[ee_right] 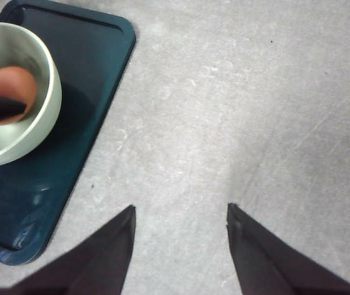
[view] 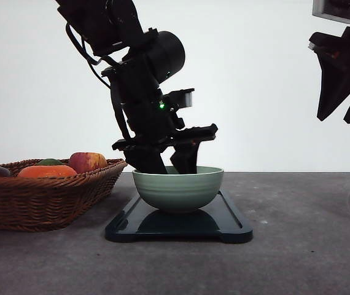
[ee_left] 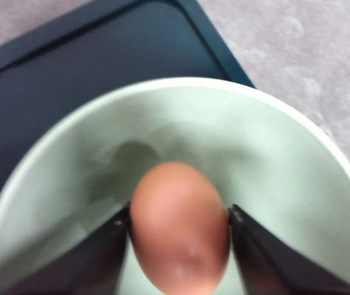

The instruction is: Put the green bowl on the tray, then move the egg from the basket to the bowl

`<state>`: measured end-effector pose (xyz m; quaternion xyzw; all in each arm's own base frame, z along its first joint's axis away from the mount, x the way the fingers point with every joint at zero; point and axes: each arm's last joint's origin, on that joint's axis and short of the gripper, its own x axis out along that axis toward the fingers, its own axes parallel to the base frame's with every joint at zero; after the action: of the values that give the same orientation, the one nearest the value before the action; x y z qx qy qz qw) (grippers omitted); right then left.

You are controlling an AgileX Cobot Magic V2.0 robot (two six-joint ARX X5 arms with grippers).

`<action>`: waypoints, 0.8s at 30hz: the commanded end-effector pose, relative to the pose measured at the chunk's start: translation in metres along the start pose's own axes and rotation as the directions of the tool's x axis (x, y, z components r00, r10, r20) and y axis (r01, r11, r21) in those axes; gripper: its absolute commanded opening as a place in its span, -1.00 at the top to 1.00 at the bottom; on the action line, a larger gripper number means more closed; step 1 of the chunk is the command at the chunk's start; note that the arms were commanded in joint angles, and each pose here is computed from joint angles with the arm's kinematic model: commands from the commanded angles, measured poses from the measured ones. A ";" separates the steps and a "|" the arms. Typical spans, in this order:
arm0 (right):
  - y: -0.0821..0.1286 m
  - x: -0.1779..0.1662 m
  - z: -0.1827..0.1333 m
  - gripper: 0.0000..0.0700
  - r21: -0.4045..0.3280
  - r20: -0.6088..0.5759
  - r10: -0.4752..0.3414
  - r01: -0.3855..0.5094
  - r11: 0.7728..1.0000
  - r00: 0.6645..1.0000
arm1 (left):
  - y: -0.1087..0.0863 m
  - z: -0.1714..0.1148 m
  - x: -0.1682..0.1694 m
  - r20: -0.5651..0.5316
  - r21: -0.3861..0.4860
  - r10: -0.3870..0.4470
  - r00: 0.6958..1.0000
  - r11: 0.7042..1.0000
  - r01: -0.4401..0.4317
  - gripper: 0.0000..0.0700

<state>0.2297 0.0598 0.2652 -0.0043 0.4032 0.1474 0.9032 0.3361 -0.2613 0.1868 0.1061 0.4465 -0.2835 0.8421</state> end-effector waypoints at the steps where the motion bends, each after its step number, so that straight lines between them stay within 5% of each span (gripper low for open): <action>1: 0.001 0.001 0.002 0.18 -0.011 0.004 0.003 -0.003 1.000 1.000 | -0.006 0.001 0.009 -0.012 0.027 -0.012 1.000 1.000 0.012 -0.17; 7: 0.001 0.001 0.002 0.18 -0.011 0.004 0.003 -0.003 1.000 1.000 | -0.008 0.006 -0.002 0.000 0.028 -0.015 1.000 1.000 0.015 -0.17; 15: 0.001 0.001 0.002 0.18 -0.011 0.004 0.003 -0.003 1.000 1.000 | -0.011 0.027 -0.047 0.146 0.032 -0.029 0.989 0.999 0.024 -0.17; 24: 0.001 0.001 0.002 0.18 -0.012 0.003 0.003 -0.003 1.000 1.000 | -0.010 0.038 -0.104 0.274 -0.068 -0.034 0.961 0.996 0.055 -0.23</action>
<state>0.2296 0.0598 0.2652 -0.0043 0.4035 0.1474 0.9030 0.3119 -0.2446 0.2866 0.0414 0.3461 -0.2961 0.8893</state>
